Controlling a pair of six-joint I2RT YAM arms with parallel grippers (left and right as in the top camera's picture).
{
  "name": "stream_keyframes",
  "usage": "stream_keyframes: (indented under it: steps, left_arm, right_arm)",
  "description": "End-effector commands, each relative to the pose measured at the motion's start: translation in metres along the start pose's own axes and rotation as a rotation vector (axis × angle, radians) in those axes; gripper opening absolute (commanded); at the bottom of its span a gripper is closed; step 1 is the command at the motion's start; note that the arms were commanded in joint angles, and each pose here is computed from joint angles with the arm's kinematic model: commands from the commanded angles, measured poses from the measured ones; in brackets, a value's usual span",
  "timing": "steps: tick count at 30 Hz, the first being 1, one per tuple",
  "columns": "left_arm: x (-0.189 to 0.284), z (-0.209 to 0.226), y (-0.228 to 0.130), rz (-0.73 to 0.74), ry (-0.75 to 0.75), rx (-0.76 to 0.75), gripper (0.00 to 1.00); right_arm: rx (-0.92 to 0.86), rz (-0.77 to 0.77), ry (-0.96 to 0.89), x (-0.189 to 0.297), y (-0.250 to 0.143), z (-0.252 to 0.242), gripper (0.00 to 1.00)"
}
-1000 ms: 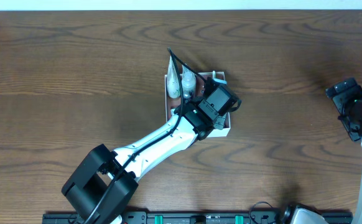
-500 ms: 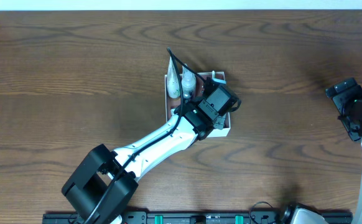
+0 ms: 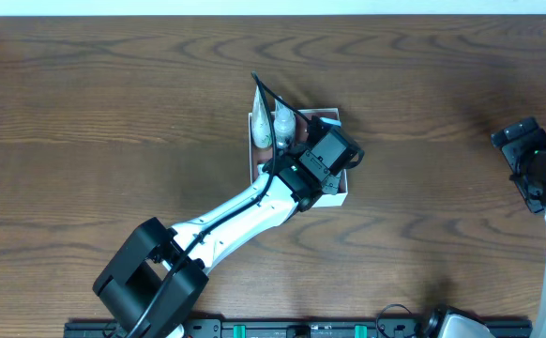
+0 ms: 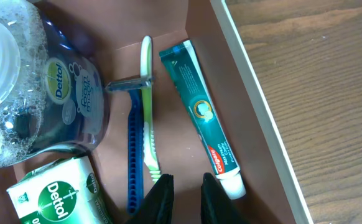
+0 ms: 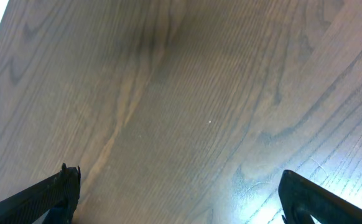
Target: Pack container
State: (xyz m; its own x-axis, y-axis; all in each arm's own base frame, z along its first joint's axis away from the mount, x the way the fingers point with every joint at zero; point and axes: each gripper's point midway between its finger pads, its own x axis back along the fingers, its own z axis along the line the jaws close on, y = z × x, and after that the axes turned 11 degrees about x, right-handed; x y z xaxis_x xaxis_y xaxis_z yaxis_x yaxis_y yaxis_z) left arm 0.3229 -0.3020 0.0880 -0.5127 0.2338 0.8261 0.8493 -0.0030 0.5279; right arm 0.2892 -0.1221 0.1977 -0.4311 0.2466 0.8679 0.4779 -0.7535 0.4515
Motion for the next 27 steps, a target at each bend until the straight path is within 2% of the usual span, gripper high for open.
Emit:
stream_keyframes:
  steps: [1,7,8,13,16,20,21,22,24,27]
  left_arm:
    - [0.002,-0.004,0.010,-0.029,0.001,-0.013,0.17]
    - [0.041,-0.009,0.029,-0.092,-0.048,-0.050,0.17]
    - [0.054,-0.009,0.034,-0.111,-0.062,-0.060,0.21]
    - [0.134,0.006,0.055,-0.224,-0.090,-0.097,0.28]
    - [0.179,0.031,0.061,-0.295,-0.047,-0.104,0.43]
    - [0.232,0.088,0.054,-0.367,0.098,-0.089,0.65]
    - [0.243,0.105,0.048,-0.372,0.149,-0.093,0.75]
    - [0.252,0.120,0.042,-0.373,0.198,-0.099,0.98]
    - [0.271,0.156,0.026,-0.357,0.319,-0.129,0.98]
    - [0.287,0.187,-0.001,-0.292,0.384,-0.173,0.98]
  right_arm:
    - [0.008,-0.010,-0.003,0.002,0.004,-0.001,0.99]
    - [0.008,-0.010,-0.003,0.002,0.004,-0.001,0.99]
    - [0.008,-0.010,-0.003,0.002,0.004,-0.001,0.99]
    - [0.008,-0.010,-0.003,0.002,0.004,-0.001,0.99]
    - [0.008,-0.010,-0.003,0.002,0.004,-0.001,0.99]
    - [0.008,-0.010,-0.003,0.002,0.004,-0.001,0.99]
    - [0.008,-0.010,-0.003,0.002,0.004,-0.001,0.99]
    - [0.008,-0.010,-0.003,0.002,0.004,-0.001,0.99]
    - [0.008,-0.010,-0.003,0.002,0.004,-0.001,0.99]
    - [0.008,-0.010,-0.003,0.002,0.004,-0.001,0.99]
